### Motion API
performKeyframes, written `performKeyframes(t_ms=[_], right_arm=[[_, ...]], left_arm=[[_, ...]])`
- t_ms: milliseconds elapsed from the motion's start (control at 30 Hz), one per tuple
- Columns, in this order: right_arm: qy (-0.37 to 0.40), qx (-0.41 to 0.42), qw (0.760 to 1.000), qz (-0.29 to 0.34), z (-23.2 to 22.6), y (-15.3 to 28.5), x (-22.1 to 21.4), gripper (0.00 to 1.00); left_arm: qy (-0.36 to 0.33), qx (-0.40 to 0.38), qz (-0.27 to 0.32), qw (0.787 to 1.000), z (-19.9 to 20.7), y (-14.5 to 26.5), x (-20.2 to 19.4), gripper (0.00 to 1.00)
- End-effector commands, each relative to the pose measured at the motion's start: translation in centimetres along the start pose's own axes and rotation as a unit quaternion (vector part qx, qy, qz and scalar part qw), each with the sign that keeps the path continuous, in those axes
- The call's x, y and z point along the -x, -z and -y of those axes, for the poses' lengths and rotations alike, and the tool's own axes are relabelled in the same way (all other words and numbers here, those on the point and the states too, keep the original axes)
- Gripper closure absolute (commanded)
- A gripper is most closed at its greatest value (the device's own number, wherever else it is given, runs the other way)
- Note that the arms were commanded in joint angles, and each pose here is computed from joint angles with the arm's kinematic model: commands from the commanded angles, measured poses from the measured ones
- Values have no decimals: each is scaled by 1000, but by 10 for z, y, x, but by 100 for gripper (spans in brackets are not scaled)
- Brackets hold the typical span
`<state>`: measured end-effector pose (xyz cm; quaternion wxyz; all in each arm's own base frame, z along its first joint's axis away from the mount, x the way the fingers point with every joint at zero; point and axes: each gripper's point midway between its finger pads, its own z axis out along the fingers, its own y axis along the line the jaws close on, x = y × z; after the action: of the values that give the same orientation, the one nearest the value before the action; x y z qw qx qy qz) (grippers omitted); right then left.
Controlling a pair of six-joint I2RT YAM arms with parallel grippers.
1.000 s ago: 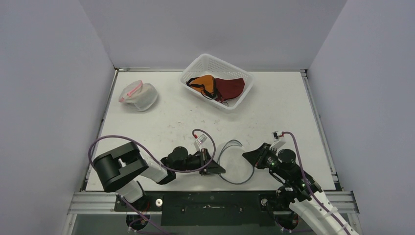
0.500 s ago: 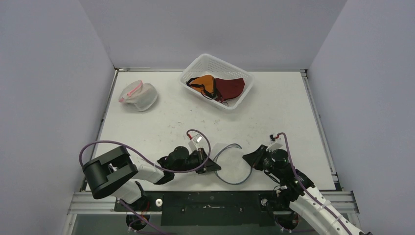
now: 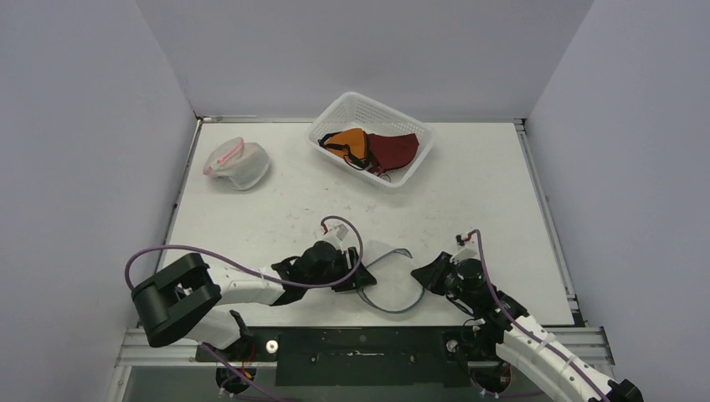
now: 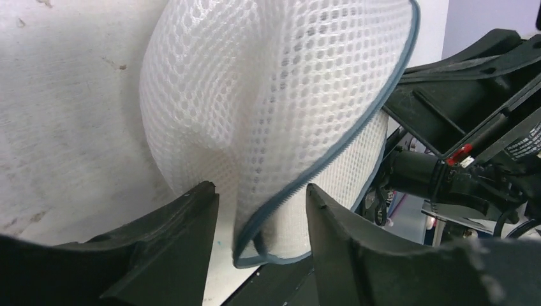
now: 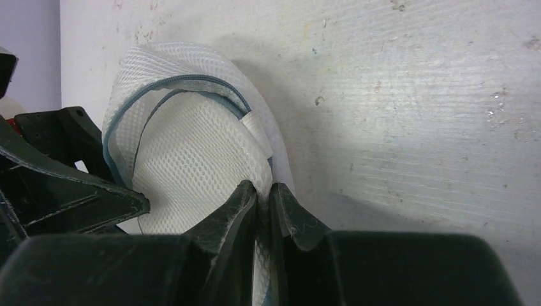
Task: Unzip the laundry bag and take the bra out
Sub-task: Adjust the laundry bag at the center of the board.
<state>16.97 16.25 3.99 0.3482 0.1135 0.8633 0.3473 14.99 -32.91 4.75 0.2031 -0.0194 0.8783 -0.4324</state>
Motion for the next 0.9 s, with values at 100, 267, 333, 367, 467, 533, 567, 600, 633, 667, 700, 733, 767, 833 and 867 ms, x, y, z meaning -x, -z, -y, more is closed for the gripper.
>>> performKeyframes(t_ms=[100,267,333,367,467,533,567,600,633,667,700,733,767,833,867], right_arm=[[19,54,998,19,-33,6,17,95],[41,79,996,3,-49,14,17,95],[51,84,995,-2,-53,17,18,95],[56,87,995,-4,-55,18,18,95],[69,86,994,-14,-57,20,17,95],[73,88,993,-16,-58,21,17,95],[74,88,993,-18,-59,21,17,95],[74,88,993,-19,-58,21,16,95],[75,87,993,-21,-58,20,16,95],[75,87,993,-22,-57,20,15,95],[75,87,993,-24,-57,19,14,95],[75,88,993,-25,-57,19,14,95],[75,89,993,-26,-57,19,13,95],[75,92,993,-25,-58,19,14,95],[75,93,992,-26,-59,19,13,95]], left_arm=[[-66,25,40,997,19,31,26,41],[-95,47,83,991,22,53,49,41],[-107,59,89,989,21,56,54,41],[-117,63,87,987,20,55,56,42],[-157,69,75,982,29,50,60,42],[-192,76,62,976,36,47,60,41],[-211,81,59,972,38,47,60,39],[-229,84,57,968,40,46,61,38],[-246,91,57,963,41,46,62,38],[-266,102,62,957,40,46,65,38],[-280,109,58,952,40,45,65,37],[-291,118,58,948,39,45,67,38],[-298,131,57,944,35,43,69,39],[-309,156,52,937,29,40,72,41],[-312,168,48,934,25,37,73,44]])
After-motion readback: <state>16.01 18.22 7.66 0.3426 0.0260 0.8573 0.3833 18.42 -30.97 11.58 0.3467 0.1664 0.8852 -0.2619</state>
